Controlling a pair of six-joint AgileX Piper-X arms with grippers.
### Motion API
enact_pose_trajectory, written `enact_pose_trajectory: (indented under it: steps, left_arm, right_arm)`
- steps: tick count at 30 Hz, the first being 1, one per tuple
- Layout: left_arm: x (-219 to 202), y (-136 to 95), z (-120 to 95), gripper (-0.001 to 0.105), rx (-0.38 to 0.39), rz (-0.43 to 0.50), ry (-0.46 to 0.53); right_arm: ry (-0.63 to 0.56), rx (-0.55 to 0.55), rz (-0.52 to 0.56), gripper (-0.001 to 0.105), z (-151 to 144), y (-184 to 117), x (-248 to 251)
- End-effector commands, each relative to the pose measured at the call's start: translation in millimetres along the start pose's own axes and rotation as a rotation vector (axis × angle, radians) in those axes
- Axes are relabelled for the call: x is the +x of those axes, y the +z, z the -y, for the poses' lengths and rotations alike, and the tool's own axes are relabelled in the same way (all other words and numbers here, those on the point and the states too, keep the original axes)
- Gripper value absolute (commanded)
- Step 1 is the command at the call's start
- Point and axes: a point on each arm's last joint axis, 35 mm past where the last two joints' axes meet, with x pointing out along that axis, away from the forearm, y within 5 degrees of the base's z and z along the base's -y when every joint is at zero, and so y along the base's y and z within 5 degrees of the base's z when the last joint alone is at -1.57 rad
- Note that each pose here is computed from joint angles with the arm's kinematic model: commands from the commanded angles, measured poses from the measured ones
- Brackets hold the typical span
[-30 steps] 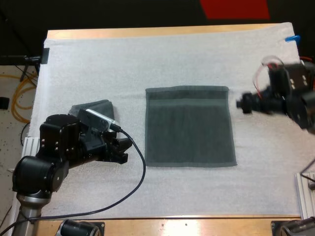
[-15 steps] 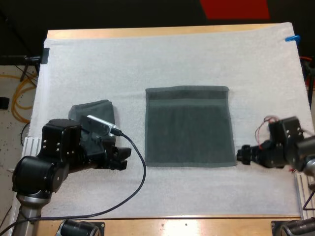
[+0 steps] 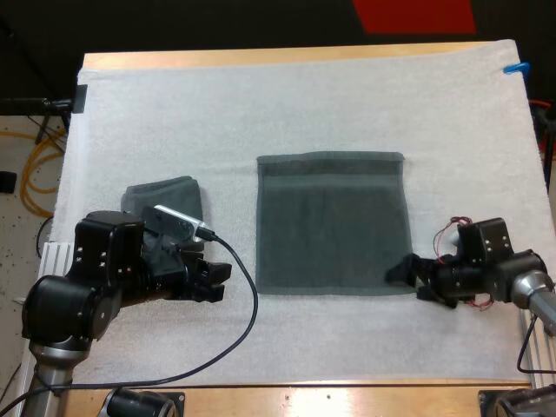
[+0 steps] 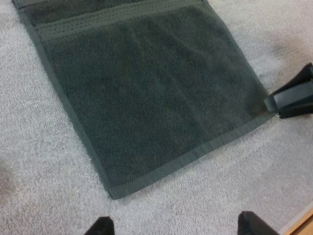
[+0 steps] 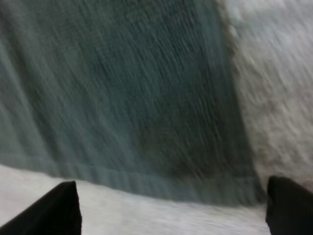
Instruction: Pick towel from pile fold and stack
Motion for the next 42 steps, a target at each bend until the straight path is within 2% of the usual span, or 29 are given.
enact_pose_trajectory:
  steps: [1, 4, 6, 8, 9, 11, 13, 15, 17, 22, 24, 26, 27, 30, 35, 38, 42]
  left_arm:
    - [-0.7, -1.1, 0.7, 0.051, -0.004, -0.005, -0.007]
    - [-0.7, -1.1, 0.7, 0.051, -0.004, -0.005, -0.007]
    - [-0.7, -1.1, 0.7, 0.051, -0.004, -0.005, -0.007]
    - [-0.7, -1.1, 0.7, 0.051, -0.004, -0.005, -0.007]
    - [-0.7, -1.1, 0.7, 0.051, -0.004, -0.005, -0.007]
    - [-0.3, -1.3, 0.4, 0.051, -0.005, -0.006, -0.006]
    - [1.5, -2.2, -0.7, 0.051, -0.007, -0.011, -0.005]
    - [6.0, -5.4, -2.9, 0.051, -0.021, -0.032, -0.022]
    - [18.5, -11.7, -9.2, 0.051, -0.089, -0.065, -0.054]
    - [55.2, -27.5, -24.1, 0.052, -0.171, -0.1, -0.1]
    - [68.8, -32.2, -26.3, 0.059, -0.193, -0.096, -0.117]
    - [86.5, -37.8, -28.7, 0.073, -0.238, -0.088, -0.123]
    - [91.6, -39.1, -29.9, 0.074, -0.258, -0.085, -0.116]
    - [113.2, -42.8, -35.5, 0.074, -0.313, -0.076, -0.054]
    - [149.3, -36.7, -45.2, 0.073, -0.336, -0.105, -0.002]
    - [170.8, -33.4, -52.2, 0.073, -0.36, -0.135, 0.001]
    - [196.4, -34.8, -60.1, 0.073, -0.404, -0.217, -0.049]
  right_arm:
    - [0.018, 0.013, 0.0, 0.077, 3.0, 2.1, 5.7]
    - [0.015, 0.029, -0.005, 0.076, 7.3, 4.1, 12.7]
    - [0.009, 0.033, -0.01, 0.068, 8.3, 4.3, 13.9]
    - [-0.003, 0.038, -0.015, 0.047, 8.8, 3.5, 13.8]
    - [-0.005, 0.038, -0.015, 0.041, 9.0, 3.4, 13.8]
    - [-0.027, 0.037, -0.009, 0.019, 9.2, 3.2, 13.0]
    - [-0.057, 0.021, 0.004, 0.001, 8.9, 3.2, 10.8]
    - [-0.088, -0.024, 0.027, 0.0, 7.3, 3.6, 6.7]
    - [-0.124, -0.064, 0.057, 0.0, 4.3, 3.7, 0.1]
    - [-0.136, -0.119, 0.068, 0.0, -1.3, 0.0, -10.3]
    - [-0.138, -0.127, 0.063, 0.0, -2.1, -1.3, -11.9]
    - [-0.139, -0.125, 0.058, 0.0, -1.9, -1.9, -11.9]
    - [-0.139, -0.124, 0.058, 0.0, -1.9, -2.0, -11.9]
    - [-0.139, -0.123, 0.056, 0.0, -1.8, -2.2, -11.9]
    - [-0.139, -0.126, 0.055, 0.0, -1.8, -2.2, -11.9]
    - [-0.141, -0.143, 0.051, 0.0, -1.7, -2.5, -11.9]
    - [-0.143, -0.138, 0.041, 0.0, -1.4, -3.7, -11.9]
